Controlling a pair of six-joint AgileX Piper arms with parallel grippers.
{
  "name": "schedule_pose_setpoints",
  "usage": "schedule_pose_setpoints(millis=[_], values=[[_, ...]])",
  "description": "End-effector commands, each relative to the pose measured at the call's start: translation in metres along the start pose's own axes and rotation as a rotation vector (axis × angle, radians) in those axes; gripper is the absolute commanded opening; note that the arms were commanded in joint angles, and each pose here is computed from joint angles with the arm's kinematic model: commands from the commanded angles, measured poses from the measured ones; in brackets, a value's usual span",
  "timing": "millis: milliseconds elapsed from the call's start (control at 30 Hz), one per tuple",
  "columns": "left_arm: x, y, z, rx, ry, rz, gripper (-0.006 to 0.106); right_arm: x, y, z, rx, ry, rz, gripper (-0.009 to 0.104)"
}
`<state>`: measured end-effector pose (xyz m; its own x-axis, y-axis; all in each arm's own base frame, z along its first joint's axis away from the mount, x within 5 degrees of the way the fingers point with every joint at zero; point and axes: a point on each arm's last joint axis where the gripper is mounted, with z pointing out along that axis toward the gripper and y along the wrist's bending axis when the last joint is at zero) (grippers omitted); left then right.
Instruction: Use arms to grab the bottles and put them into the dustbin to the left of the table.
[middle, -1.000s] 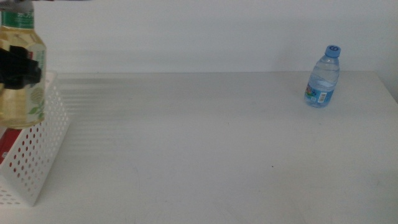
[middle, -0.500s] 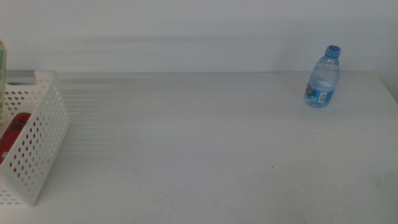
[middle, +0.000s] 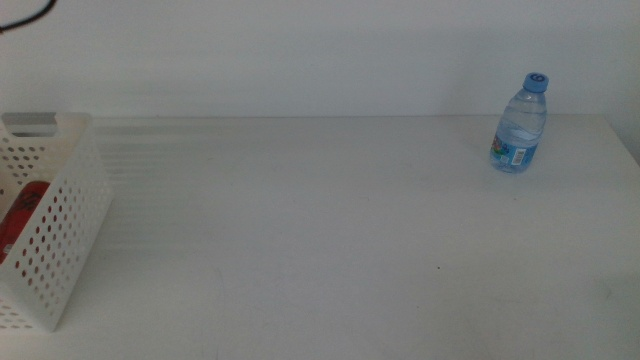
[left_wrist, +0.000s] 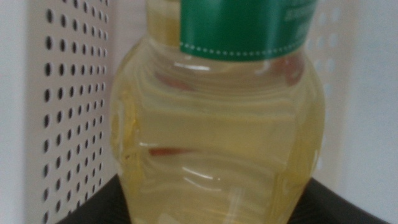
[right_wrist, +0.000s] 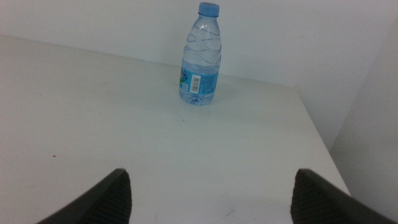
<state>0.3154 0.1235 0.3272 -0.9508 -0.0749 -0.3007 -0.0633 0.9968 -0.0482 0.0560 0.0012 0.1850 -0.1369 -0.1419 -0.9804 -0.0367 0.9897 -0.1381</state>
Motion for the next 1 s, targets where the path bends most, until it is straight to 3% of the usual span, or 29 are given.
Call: schedule_pose_setpoints(millis=[0, 467, 600, 667, 800, 967], values=[[-0.002, -0.005, -0.017, 0.015, -0.03, 0.003, -0.005, -0.011, -0.002, -0.003, 0.026, -0.11, -0.018, 0.067], [-0.011, 0.009, 0.036, 0.029, 0.112, -0.04, -0.005, -0.011, -0.002, -0.003, 0.026, -0.11, -0.018, 0.067], [-0.014, 0.006, 0.051, 0.025, 0.143, -0.022, 0.002, -0.011, -0.002, -0.003, 0.026, -0.11, -0.018, 0.067], [-0.018, 0.002, 0.055, -0.006, 0.145, 0.013, 0.012, -0.011, -0.002, -0.003, 0.026, -0.11, -0.018, 0.067], [-0.027, -0.011, 0.061, -0.085, 0.113, 0.098, 0.043, -0.011, -0.002, -0.003, 0.026, -0.11, -0.018, 0.067], [-0.033, -0.022, 0.062, -0.176, 0.092, 0.109, 0.08, -0.011, -0.002, -0.003, 0.026, -0.11, -0.018, 0.067]])
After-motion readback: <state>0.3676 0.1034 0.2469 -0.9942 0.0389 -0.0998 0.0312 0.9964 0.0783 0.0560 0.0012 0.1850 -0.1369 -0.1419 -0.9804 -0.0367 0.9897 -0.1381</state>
